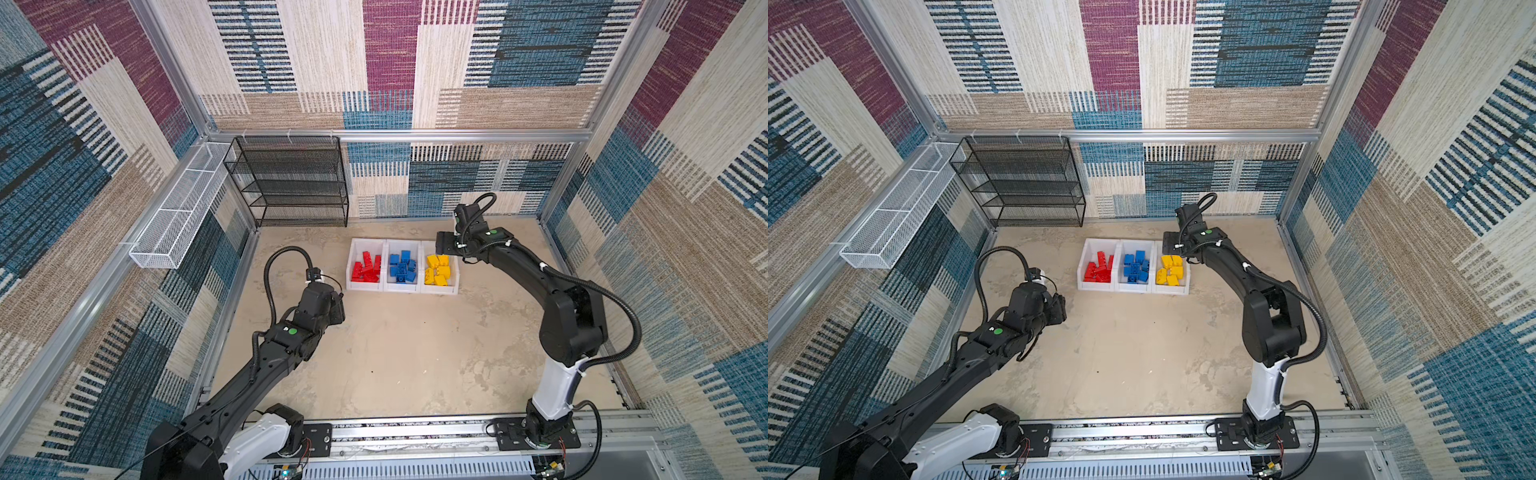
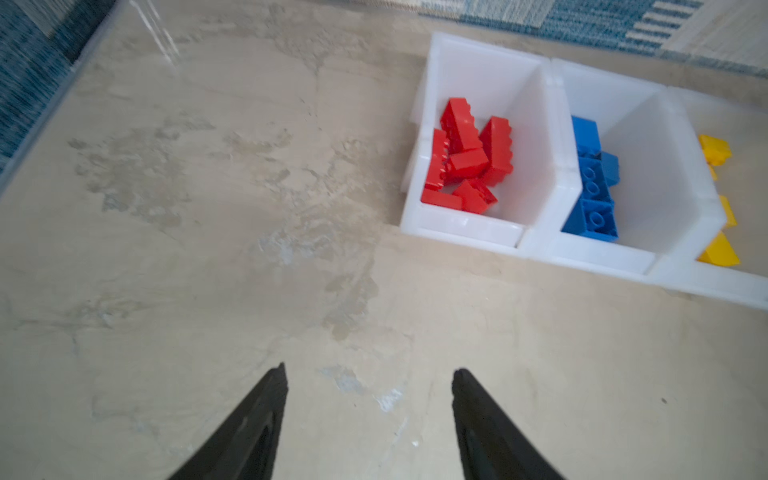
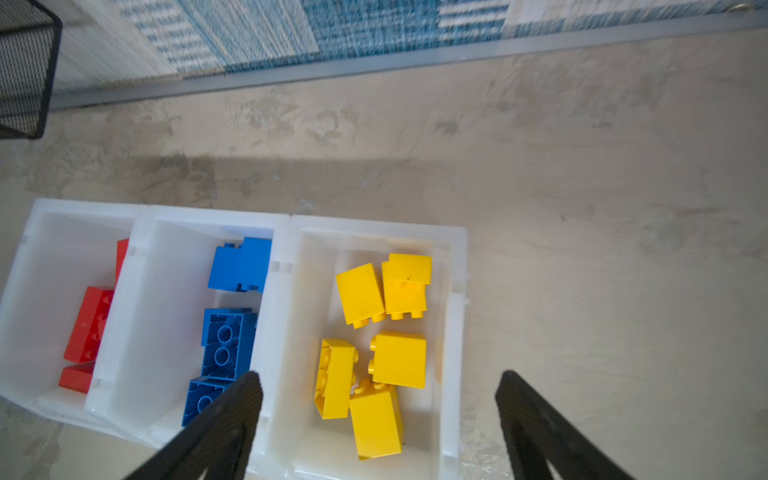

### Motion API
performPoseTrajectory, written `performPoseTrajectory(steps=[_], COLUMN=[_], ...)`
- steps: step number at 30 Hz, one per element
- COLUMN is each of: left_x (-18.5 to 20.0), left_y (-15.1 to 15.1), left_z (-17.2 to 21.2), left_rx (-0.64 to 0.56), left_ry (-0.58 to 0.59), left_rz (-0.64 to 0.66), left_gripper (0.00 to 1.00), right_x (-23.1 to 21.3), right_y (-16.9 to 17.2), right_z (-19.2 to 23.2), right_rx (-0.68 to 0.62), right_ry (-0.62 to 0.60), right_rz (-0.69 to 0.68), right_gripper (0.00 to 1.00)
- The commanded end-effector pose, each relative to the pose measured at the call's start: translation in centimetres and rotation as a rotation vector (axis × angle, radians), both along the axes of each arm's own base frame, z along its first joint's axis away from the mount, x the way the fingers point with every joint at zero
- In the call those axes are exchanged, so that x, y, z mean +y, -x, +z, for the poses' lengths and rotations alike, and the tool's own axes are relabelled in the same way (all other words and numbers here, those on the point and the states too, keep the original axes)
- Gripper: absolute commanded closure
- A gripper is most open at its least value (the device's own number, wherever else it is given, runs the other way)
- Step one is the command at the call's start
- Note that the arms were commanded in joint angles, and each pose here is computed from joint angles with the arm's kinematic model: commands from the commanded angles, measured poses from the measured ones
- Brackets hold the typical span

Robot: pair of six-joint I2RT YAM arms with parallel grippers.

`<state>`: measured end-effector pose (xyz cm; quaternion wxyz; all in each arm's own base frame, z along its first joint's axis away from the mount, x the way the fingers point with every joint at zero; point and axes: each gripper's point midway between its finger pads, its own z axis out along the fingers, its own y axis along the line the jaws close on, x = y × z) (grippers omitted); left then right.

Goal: Sort the legos into containers by color

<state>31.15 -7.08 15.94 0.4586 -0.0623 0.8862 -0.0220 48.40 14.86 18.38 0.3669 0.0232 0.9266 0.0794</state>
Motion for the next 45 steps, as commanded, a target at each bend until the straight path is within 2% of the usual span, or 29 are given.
performPoseTrajectory(steps=[1, 4, 8, 9, 11, 12, 15, 18, 19, 20, 21, 22, 23, 24, 25, 27, 28, 29, 31, 32, 45], left_x=[2.8, 4.9, 7.2, 7.5, 8.0, 8.3, 9.1, 9.4, 9.3, 9.2, 8.8, 8.5, 8.5, 8.6, 8.7, 8.8, 8.8, 8.7, 8.8, 8.8, 8.6], left_y=[-2.1, -2.6, -3.6, -3.8, -4.2, -4.5, -5.8, -7.5, -8.1, -8.5, -8.4, -8.8, -9.2, -9.1, -9.1, -9.2, -9.1, -9.1, -9.2, -9.1, -9.4], left_z=[3.8, 4.2, 1.2, 0.2, -1.7, -2.1, -2.7, -5.3, -5.9, -6.0, -6.7, -6.5, -6.4, -6.9, -6.9, -6.7, -6.8, -6.8, -6.6, -6.7, -6.9], left_rx=[-0.267, -0.359, -0.297, -0.280, -0.273, -0.297, -0.314, -0.260, -0.291, -0.291, -0.205, -0.226, -0.253, -0.195, -0.179, -0.223, -0.198, -0.196, -0.228, -0.209, -0.205], left_ry=[-0.131, -0.240, -0.261, -0.261, -0.265, -0.260, -0.269, -0.206, -0.194, -0.186, -0.154, -0.144, -0.150, -0.134, -0.127, -0.138, -0.132, -0.131, -0.138, -0.133, -0.126], left_rz=[0.078, 0.102, 0.135, 0.140, 0.146, 0.156, 0.151, 0.095, 0.070, 0.052, 0.017, -0.012, -0.018, -0.013, -0.011, -0.007, -0.010, -0.011, -0.007, -0.010, -0.025], left_gripper=[0.24, 0.17, 0.12, 0.03, 0.01, 0.01, 0.01, 0.01, 0.01, 0.01, 0.01, 0.01, 0.01, 0.01, 0.01, 0.01, 0.01, 0.01, 0.01, 0.01, 0.01], right_x=[-2.9, -6.0, -10.4, -11.3, -12.8, -13.6, -15.5, -16.9, -17.6, -18.5, -18.8, -19.1, -18.7, -17.5, -16.8, -16.2, -16.2, -16.2, -16.2, -16.3, -16.2], right_y=[-0.2, 1.6, 6.5, 8.0, 10.5, 11.3, 11.6, 12.7, 12.7, 12.5, 12.2, 12.1, 11.8, 11.1, 11.1, 11.4, 11.2, 11.5, 11.3, 11.4, 11.3], right_z=[3.4, 5.7, 8.1, 8.3, 6.9, 6.1, 1.0, -1.1, -2.0, -1.8, -2.1, -2.9, -2.5, -3.3, -3.8, -3.6, -4.1, -3.5, -4.0, -3.6, -3.9], right_rx=[-0.189, -0.373, -0.661, -0.745, -0.830, -0.841, -0.731, -0.780, -0.773, -0.783, -0.782, -0.774, -0.794, -0.748, -0.756, -0.803, -0.757, -0.801, -0.765, -0.792, -0.776], right_ry=[0.033, 0.055, 0.031, 0.051, 0.129, 0.163, 0.176, 0.132, 0.141, 0.162, 0.149, 0.135, 0.138, 0.134, 0.131, 0.137, 0.132, 0.136, 0.134, 0.137, 0.135], right_rz=[-0.061, -0.092, -0.159, -0.164, -0.180, -0.198, -0.220, -0.272, -0.307, -0.353, -0.355, -0.357, -0.330, -0.252, -0.202, -0.169, -0.168, -0.169, -0.169, -0.170, -0.168], right_gripper=[0.00, 0.01, 0.00, 0.01, 0.00, 0.01, 0.00, 0.00, 0.00, 0.00, 0.00, 0.00, 0.00, 0.00, 0.00, 0.00, 0.01, 0.00, 0.01, 0.00, 0.01])
